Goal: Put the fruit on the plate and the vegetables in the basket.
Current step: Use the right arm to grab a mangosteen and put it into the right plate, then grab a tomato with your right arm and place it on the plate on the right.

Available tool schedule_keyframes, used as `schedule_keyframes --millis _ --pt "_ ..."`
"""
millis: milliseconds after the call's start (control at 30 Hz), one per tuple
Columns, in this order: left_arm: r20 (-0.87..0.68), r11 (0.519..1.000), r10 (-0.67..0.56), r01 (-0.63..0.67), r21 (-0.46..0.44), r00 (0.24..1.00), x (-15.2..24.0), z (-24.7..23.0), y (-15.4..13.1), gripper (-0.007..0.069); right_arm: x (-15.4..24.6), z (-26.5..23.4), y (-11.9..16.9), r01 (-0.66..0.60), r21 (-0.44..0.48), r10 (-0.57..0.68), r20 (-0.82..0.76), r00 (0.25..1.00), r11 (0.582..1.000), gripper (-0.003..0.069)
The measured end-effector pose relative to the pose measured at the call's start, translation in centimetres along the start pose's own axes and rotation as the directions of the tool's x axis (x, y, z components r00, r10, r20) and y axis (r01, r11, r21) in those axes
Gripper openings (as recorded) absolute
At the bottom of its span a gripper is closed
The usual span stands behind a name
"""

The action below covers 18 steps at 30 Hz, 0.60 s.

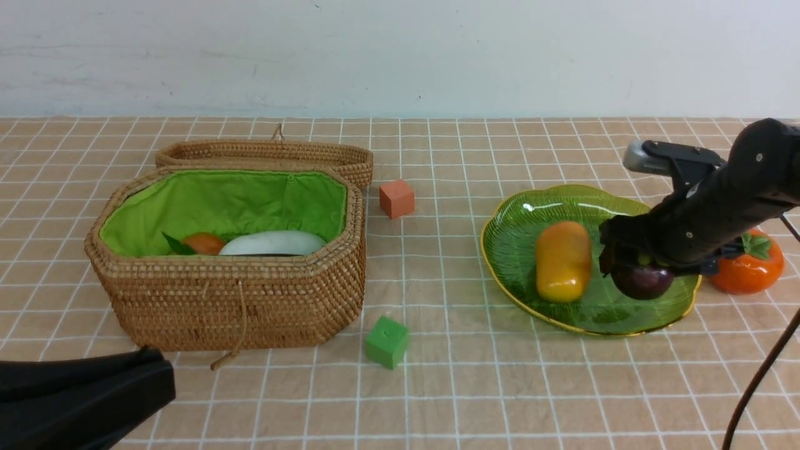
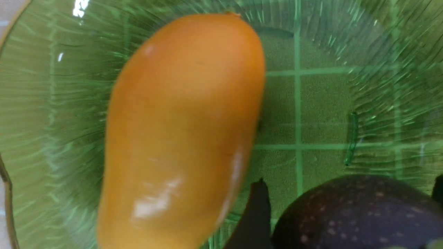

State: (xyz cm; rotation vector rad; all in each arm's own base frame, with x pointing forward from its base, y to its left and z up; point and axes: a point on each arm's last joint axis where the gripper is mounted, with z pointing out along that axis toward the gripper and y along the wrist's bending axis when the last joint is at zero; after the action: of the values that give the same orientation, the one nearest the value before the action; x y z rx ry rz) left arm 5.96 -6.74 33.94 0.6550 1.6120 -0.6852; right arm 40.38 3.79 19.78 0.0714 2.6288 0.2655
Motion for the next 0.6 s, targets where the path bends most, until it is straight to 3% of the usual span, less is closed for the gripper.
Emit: schedule_keyframes --millis 100,233,367,467,600 --pt "0.000 1.000 0.000 0.000 0.000 1.000 0.0 0.0 0.0 0.0022 -0.1 -1.2 0.0 0.016 0.005 -0.016 0.001 1.000 1.000 0.0678" --pt "0.001 1.000 0.000 0.000 0.000 1.000 0.0 0.0 0.0 0.0022 -0.6 -3.6 -0.8 0.008 0.020 -0.009 0.031 0.999 1.000 0.0673" --pt "0.005 1.000 0.000 0.000 0.001 1.000 0.0 0.0 0.0 0.0025 -1.2 -7.0 -4.7 -0.147 0.064 0.142 0.074 0.987 0.987 0.0620" --pt "0.008 1.000 0.000 0.000 0.002 1.000 -0.1 0.0 0.0 0.0029 -1.1 -8.1 -9.7 -0.292 0.109 0.281 0.106 0.954 0.950 0.0568" --pt "0.008 1.000 0.000 0.000 0.002 1.000 -0.1 0.0 0.0 0.0029 -0.8 -8.0 -13.4 -0.412 0.113 0.396 0.139 0.908 0.904 0.0559"
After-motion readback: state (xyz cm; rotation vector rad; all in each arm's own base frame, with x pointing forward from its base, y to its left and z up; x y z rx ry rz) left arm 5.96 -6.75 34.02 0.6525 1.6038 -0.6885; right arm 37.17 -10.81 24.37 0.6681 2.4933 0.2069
